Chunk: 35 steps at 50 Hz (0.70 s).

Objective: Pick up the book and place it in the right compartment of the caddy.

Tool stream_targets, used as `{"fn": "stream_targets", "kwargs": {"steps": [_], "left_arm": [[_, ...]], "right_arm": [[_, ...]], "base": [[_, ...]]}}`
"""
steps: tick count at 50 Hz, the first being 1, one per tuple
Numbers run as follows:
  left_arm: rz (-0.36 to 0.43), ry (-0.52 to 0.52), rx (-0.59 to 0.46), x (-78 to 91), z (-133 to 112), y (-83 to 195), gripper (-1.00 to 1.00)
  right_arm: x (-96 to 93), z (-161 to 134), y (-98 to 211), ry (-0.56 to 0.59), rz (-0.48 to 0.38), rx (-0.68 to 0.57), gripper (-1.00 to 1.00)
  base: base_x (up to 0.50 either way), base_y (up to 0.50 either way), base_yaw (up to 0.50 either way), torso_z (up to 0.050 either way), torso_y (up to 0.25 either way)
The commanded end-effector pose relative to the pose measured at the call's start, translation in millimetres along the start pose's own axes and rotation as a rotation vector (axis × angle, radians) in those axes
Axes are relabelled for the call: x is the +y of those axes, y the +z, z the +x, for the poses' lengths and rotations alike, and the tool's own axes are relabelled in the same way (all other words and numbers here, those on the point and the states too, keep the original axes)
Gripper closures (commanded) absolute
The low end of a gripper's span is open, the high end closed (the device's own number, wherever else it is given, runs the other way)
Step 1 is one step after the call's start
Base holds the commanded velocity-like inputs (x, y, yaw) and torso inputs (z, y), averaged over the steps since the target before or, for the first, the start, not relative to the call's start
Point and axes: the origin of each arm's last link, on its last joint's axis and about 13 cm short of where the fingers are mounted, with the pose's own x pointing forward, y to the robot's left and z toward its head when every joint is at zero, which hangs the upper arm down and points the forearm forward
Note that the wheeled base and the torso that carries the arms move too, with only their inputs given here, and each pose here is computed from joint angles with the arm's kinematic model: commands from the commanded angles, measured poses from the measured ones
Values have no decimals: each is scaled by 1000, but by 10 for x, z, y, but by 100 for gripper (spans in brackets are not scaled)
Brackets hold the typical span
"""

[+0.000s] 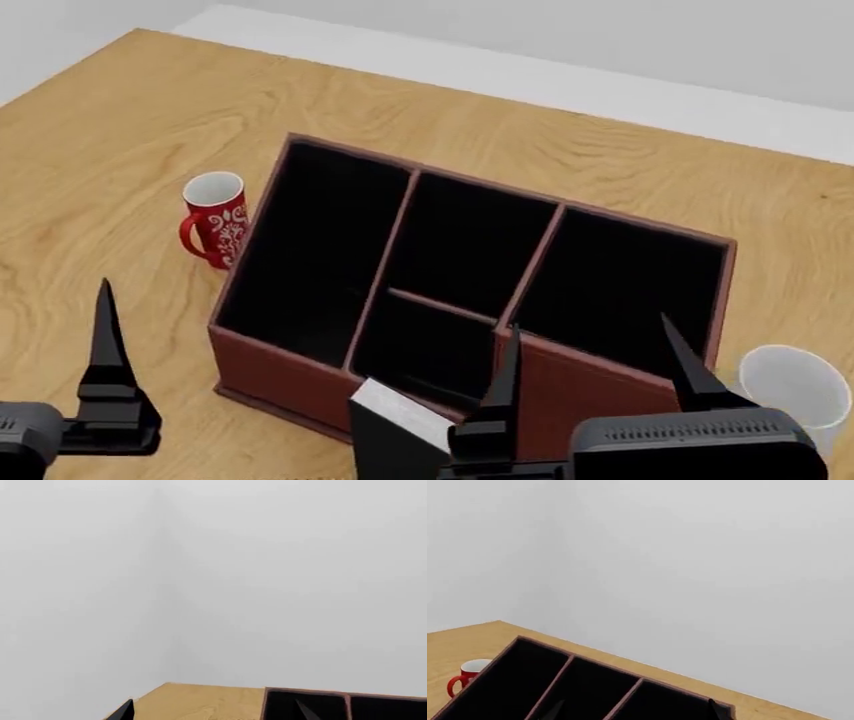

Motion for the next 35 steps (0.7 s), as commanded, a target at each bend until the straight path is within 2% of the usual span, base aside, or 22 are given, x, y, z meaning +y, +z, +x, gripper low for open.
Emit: {"fn": "stream_targets", "kwargs": {"steps": [1,8,9,12,14,35], "left_arm": [[0,-4,0,-7,-5,0,-100],[4,-14,3,-19,-10,-5,-100],[4,-13,3,-17,-3,-15,-100],[3,-12,2,-12,1,-15,-100],[3,-13,2,-16,0,-18,-100],[1,-16,1,-18,-11,-3,-100]], "right_arm": [[8,5,-4,8,-1,0,-100],[3,4,-2,-6,14,-5,-100],[0,7,-2,-4,37,-11,-100],[9,5,3,55,56,-15,-100],[-4,0,9,73,106,-21,-100],[-10,3,-5,56,80,-20,-100]], "base": [[0,0,500,0,0],[0,0,500,0,0],[0,0,0,0,0],[0,0,0,0,0],[171,-382,0,0,0],[204,-456,0,0,0]]}}
